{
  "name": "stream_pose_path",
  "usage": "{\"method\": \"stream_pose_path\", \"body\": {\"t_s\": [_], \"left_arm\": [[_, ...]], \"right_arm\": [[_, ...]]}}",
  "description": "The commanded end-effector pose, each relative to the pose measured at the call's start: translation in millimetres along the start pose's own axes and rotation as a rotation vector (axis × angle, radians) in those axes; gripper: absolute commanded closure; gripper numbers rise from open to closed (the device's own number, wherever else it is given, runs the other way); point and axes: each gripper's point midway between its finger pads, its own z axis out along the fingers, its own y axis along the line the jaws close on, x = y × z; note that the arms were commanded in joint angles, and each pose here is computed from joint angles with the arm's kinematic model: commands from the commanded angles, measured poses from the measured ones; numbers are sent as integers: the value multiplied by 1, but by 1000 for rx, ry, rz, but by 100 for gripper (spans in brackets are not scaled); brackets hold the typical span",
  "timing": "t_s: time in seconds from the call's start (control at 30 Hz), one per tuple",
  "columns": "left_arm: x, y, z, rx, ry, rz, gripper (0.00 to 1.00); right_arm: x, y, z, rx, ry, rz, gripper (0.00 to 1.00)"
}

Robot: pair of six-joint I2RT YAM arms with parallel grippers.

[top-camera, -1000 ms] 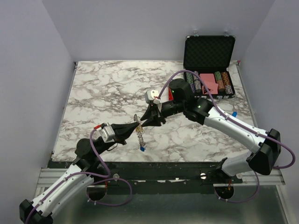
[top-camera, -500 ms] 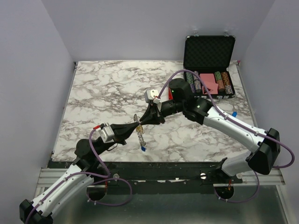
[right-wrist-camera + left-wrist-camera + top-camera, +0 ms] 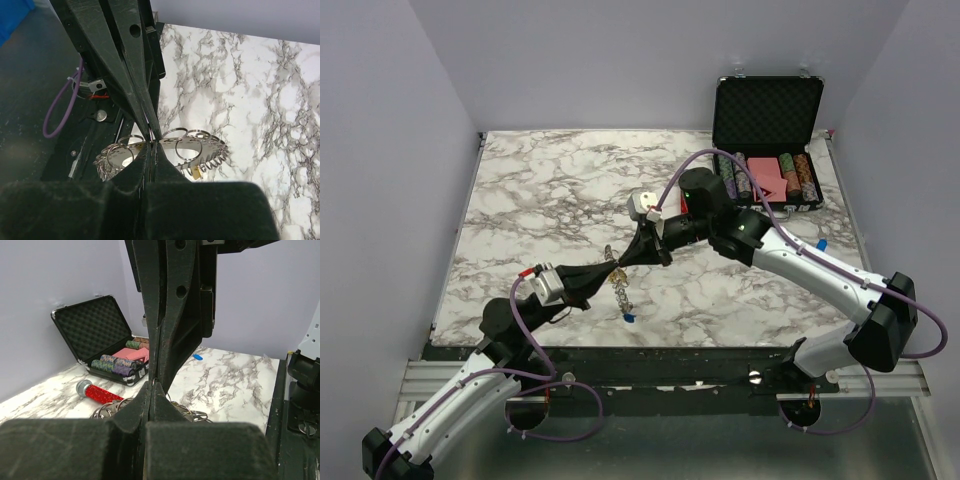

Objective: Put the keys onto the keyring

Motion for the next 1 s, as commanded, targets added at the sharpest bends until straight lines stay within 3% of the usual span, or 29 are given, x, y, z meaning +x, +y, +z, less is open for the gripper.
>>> {"method": "stream_pose_path", "body": {"t_s": [0.0, 0.07, 0.33, 0.63, 0.8, 0.97], "left_arm": [[-17, -2, 0, 5, -70, 14, 100], [-18, 2, 0, -16, -73, 9, 100], [-24, 0, -4, -22, -36, 2, 49], [-13, -5, -13, -6, 159, -22, 27], [-3, -11, -14, 36, 284, -34, 17], [6, -22, -4, 103, 296, -116, 6]], "right_arm": [[-6, 8, 0, -53, -15, -26, 100], [-6, 12, -3, -66, -4, -38, 100], [8, 12, -14, -43, 108, -49, 100], [33, 12, -40, -53, 350, -116, 100], [59, 13, -71, -140, 607, -170, 100], [61, -4, -89, -99, 745, -211, 100]]}}
